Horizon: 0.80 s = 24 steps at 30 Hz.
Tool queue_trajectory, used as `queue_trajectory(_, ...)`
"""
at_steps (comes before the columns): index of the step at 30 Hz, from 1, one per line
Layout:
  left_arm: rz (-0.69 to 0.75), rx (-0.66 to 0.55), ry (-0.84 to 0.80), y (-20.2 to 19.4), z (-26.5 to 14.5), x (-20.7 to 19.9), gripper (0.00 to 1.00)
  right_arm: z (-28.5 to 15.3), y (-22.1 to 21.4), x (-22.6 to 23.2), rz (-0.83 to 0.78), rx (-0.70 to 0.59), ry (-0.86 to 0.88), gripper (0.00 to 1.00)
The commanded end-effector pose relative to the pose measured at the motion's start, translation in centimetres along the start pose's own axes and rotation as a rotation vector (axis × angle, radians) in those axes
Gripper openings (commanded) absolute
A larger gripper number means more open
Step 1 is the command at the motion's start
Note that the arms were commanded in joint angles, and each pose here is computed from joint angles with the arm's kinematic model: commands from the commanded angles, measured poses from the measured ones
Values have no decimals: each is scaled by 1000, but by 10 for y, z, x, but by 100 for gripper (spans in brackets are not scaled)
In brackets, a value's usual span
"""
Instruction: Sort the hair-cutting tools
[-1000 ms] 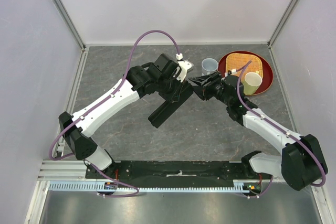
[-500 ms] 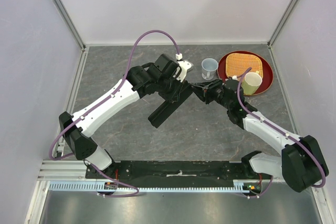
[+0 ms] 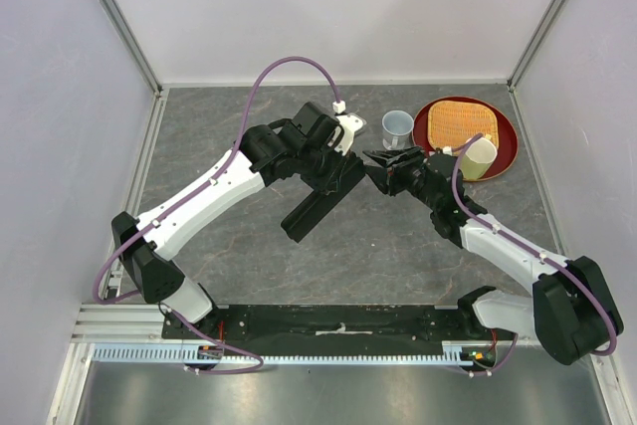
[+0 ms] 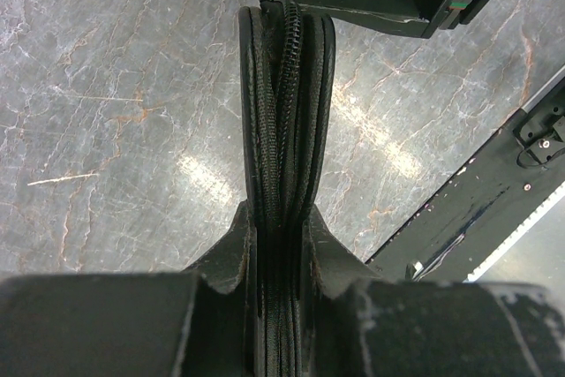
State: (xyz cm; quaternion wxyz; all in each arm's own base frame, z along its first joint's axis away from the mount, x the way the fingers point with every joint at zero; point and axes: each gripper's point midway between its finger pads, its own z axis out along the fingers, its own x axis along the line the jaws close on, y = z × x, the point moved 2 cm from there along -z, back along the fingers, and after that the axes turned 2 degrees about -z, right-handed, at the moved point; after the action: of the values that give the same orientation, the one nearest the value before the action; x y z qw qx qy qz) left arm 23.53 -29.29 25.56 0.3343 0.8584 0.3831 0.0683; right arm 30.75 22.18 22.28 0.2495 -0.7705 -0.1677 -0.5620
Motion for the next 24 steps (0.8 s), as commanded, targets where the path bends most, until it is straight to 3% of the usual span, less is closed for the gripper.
queue_trajectory(1, -10, -156, -46, 31, -18, -10, 2, -2, -3, 23, 36, 9, 92, 54)
queue_trajectory(5, -15, -163, -43, 33, -19, -9, 2, -3, -5, 27, 77, 22, 107, 60)
queue_trajectory(13, -31, -142, -63, 31, -12, -13, 2, -5, -16, 39, 129, 81, 146, 60)
queue_trajectory(16, -33, -144, -57, 32, -13, -12, 2, -6, -15, 37, 127, 70, 143, 57)
queue_trajectory(22, -38, -137, -62, 29, -11, -13, 2, -8, -11, 34, 129, 49, 146, 40)
queue_trajectory(24, -41, -135, -67, 28, -11, -13, 2, -8, -14, 37, 125, 62, 154, 40)
